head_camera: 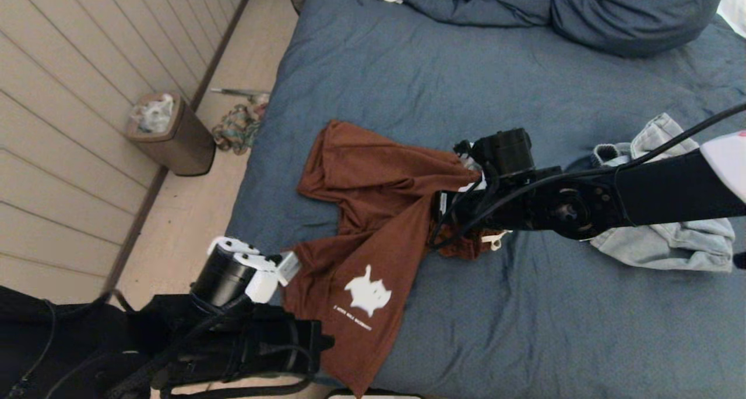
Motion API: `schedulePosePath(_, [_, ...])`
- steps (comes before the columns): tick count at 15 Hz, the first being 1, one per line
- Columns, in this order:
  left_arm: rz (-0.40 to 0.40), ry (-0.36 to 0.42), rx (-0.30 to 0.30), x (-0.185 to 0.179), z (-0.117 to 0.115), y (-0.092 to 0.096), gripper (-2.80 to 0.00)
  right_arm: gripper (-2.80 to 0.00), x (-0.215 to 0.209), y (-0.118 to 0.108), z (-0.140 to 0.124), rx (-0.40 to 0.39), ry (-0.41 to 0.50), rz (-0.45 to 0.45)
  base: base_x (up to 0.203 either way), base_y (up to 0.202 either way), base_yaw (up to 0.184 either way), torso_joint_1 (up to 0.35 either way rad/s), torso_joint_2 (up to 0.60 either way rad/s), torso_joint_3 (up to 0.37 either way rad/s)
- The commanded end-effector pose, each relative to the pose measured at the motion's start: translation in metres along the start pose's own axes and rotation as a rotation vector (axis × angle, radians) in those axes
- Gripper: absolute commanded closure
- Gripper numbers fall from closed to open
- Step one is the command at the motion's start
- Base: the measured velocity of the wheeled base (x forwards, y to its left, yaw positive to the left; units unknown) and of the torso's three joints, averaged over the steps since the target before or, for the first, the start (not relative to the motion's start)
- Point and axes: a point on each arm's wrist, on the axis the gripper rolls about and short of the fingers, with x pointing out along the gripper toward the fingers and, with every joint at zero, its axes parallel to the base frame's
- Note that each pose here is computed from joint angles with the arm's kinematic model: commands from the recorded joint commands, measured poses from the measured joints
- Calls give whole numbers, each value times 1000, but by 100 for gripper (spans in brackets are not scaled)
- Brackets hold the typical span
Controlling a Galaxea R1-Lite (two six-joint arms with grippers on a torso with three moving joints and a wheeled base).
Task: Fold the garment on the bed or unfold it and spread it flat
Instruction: Fold the brown shorts
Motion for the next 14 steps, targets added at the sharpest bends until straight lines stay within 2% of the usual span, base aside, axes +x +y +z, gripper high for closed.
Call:
schedulePosePath(1, [-24, 49, -19, 15, -8, -13, -280, 0, 7, -4, -1, 6, 12, -14, 0, 0, 0, 0, 0, 0])
schedulePosePath(3, [-52, 42, -60, 12, -6, -24, -280, 0, 8, -3, 3, 5, 6, -13, 0, 0, 0, 0, 0, 0])
schedulePosePath(6, [-44, 43, -114, 21, -1, -27, -280, 0, 8, -4, 11, 11, 6, -19, 0, 0, 0, 0, 0, 0])
schedulePosePath(10, [96, 139, -149, 67, -12, -12, -280, 0, 8, -6, 13, 16, 4, -25, 0, 0, 0, 0, 0, 0])
schedulePosePath(12, [218, 112, -155, 85, -12, -6, -280, 0, 8, -7, 14, 16, 3, -26, 0, 0, 0, 0, 0, 0])
schedulePosePath(14, [257, 100, -171, 94, -10, -2, -280, 0, 9, -11, 15, 21, 3, -33, 0, 0, 0, 0, 0, 0])
